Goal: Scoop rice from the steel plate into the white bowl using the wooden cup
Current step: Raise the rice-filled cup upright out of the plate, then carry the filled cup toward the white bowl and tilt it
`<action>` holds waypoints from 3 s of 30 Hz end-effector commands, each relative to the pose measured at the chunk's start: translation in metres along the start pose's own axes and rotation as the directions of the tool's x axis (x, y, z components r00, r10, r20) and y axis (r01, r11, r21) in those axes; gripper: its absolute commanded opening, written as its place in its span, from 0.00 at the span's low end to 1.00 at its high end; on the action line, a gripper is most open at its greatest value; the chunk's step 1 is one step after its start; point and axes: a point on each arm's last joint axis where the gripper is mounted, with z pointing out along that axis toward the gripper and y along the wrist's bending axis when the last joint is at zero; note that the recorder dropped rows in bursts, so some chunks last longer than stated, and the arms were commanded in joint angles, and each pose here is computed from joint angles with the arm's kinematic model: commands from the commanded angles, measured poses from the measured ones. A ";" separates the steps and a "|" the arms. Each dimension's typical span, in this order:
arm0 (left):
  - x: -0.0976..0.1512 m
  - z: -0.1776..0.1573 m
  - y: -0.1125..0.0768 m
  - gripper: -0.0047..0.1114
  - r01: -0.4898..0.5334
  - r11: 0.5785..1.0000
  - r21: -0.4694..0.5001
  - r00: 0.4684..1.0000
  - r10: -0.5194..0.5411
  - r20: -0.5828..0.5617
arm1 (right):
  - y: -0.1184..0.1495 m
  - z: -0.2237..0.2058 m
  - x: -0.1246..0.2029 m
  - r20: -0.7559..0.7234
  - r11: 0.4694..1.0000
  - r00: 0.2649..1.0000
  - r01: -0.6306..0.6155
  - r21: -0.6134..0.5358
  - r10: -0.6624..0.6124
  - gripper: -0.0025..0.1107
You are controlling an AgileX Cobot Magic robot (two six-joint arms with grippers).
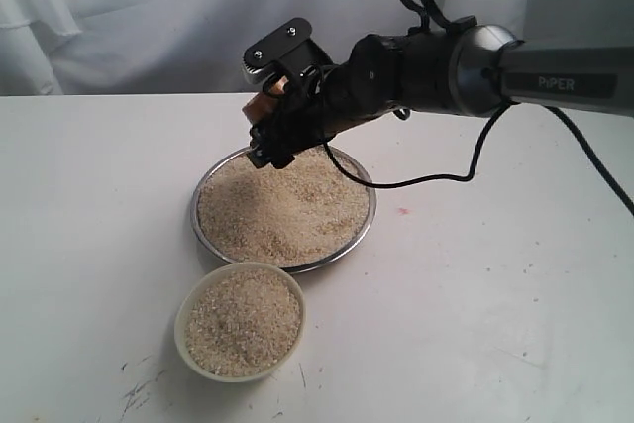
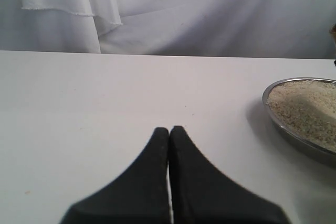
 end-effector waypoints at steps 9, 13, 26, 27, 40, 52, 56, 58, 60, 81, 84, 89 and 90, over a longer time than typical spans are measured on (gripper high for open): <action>0.001 0.000 0.000 0.04 0.004 1.000 0.002 1.000 -0.004 0.007 | -0.002 -0.008 -0.012 0.089 0.991 0.987 -0.131 -0.001 0.131 0.02; 0.001 0.000 0.000 0.04 0.004 1.000 0.002 1.000 -0.004 0.007 | -0.002 -0.009 -0.012 0.092 0.990 0.986 -0.142 0.000 0.141 0.02; 0.001 0.000 0.000 0.04 0.004 1.000 0.002 1.000 -0.004 0.007 | 0.006 -0.025 -0.014 0.288 0.983 0.948 -0.167 0.076 0.139 0.02; 0.001 0.000 0.000 0.04 0.004 1.000 0.002 1.000 -0.004 0.007 | 0.008 -0.032 -0.012 0.309 0.988 0.947 -0.125 0.089 0.092 0.02; 0.001 0.000 0.000 0.04 0.004 1.000 0.002 1.000 -0.004 0.007 | 0.028 -0.083 0.040 0.325 0.996 0.945 -0.059 0.073 0.032 0.02; 0.001 0.000 0.000 0.04 0.004 1.000 0.002 1.000 -0.004 0.007 | 0.050 -0.116 0.059 0.266 0.978 0.941 0.200 0.057 -0.208 0.02; 0.001 0.000 0.000 0.04 0.004 1.000 0.002 1.000 -0.004 0.007 | 0.065 -0.117 0.057 0.265 0.970 0.934 0.240 0.031 -0.239 0.02; 0.001 0.000 0.000 0.04 0.004 1.000 0.002 1.000 -0.004 0.007 | 0.070 -0.117 0.059 0.237 0.962 0.934 0.271 0.023 -0.269 0.02; 0.001 0.000 0.000 0.04 0.004 1.000 0.002 1.000 -0.004 0.007 | 0.074 -0.116 0.060 0.215 0.953 0.929 0.304 0.018 -0.300 0.02; 0.001 0.000 0.000 0.04 0.004 1.000 0.002 1.000 -0.004 0.007 | 0.113 -0.118 0.065 0.120 0.761 0.759 0.647 -0.039 -0.640 0.02; 0.001 0.000 0.000 0.04 0.004 1.000 0.002 1.000 -0.004 0.007 | 0.112 -0.119 0.060 0.106 0.724 0.723 0.688 -0.036 -0.682 0.02; 0.001 0.000 0.000 0.04 0.004 1.000 0.002 1.000 -0.004 0.007 | 0.111 -0.121 0.053 0.080 0.668 0.668 0.744 -0.035 -0.740 0.02; 0.001 0.000 0.000 0.04 0.004 1.000 0.002 1.000 -0.004 0.007 | 0.110 -0.121 0.052 0.077 0.666 0.666 0.745 -0.035 -0.742 0.02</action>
